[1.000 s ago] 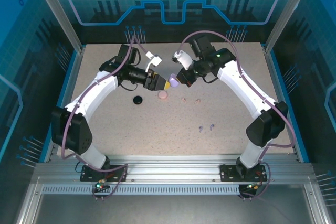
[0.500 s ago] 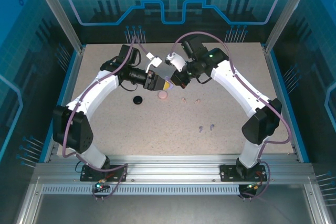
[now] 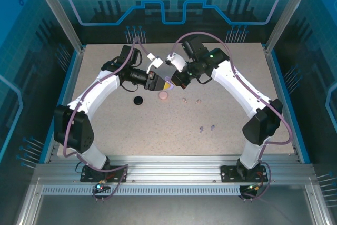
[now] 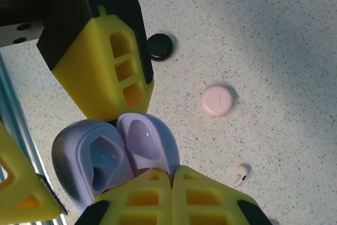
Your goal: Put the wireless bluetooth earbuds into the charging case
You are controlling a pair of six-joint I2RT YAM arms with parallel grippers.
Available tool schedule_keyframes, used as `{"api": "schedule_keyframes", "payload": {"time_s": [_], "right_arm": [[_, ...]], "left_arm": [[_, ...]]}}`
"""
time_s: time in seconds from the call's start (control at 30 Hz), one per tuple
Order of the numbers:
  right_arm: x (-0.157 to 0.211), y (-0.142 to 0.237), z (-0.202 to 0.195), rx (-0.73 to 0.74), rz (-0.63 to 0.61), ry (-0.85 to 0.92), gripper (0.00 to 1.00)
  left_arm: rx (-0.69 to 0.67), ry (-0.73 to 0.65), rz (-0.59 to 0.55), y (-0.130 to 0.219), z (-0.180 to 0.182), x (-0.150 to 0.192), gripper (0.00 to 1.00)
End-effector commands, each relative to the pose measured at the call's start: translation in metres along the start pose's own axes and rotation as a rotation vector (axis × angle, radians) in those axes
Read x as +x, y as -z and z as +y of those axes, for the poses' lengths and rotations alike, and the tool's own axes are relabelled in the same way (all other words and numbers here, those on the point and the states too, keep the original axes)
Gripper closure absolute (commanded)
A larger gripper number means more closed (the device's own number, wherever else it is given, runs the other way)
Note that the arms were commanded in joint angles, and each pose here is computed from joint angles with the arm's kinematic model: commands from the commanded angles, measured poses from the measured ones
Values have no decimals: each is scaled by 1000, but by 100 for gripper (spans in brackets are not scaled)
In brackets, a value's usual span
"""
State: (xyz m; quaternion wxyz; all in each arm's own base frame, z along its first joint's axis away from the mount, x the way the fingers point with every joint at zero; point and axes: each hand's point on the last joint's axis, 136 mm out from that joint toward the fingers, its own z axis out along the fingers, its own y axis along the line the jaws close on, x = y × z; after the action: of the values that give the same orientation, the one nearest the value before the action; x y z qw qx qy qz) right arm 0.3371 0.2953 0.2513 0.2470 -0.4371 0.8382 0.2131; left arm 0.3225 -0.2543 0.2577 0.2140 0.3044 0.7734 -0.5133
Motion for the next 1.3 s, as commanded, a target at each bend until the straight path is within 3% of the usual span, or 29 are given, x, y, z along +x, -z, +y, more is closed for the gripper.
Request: {"api": "schedule_keyframes", "payload": {"time_s": [0.0, 0.2, 0.4, 0.57, 0.7, 0.83, 1.0, 1.1, 1.27], "right_arm": [[-4, -2, 6, -5, 2, 6, 100], [-6, -2, 7, -5, -3, 5, 100], [-8, -1, 1, 27, -13, -4, 100], [-14, 5, -10, 76, -31, -27, 87], [-18, 16, -21, 112, -56, -67, 83], [-24, 33, -25, 118, -104, -109, 63], [-23, 60, -28, 127, -166, -186, 53], [-8, 73, -39, 160, -174, -306, 44], [39, 65, -52, 213, -121, -532, 39]], "left_arm": [[37, -18, -5, 2, -6, -3, 62], [41, -17, -7, 1, -6, -3, 75], [39, 1, -8, 0, -3, -2, 100], [25, -14, -25, 0, -2, -1, 100], [6, -33, -45, 2, -1, -1, 100], [-10, -41, -56, 2, 1, 1, 100], [-55, -51, -94, 3, 7, 1, 100], [-119, -85, -147, 8, 12, -2, 100], [-233, -153, -303, 22, 18, -17, 100]]}}
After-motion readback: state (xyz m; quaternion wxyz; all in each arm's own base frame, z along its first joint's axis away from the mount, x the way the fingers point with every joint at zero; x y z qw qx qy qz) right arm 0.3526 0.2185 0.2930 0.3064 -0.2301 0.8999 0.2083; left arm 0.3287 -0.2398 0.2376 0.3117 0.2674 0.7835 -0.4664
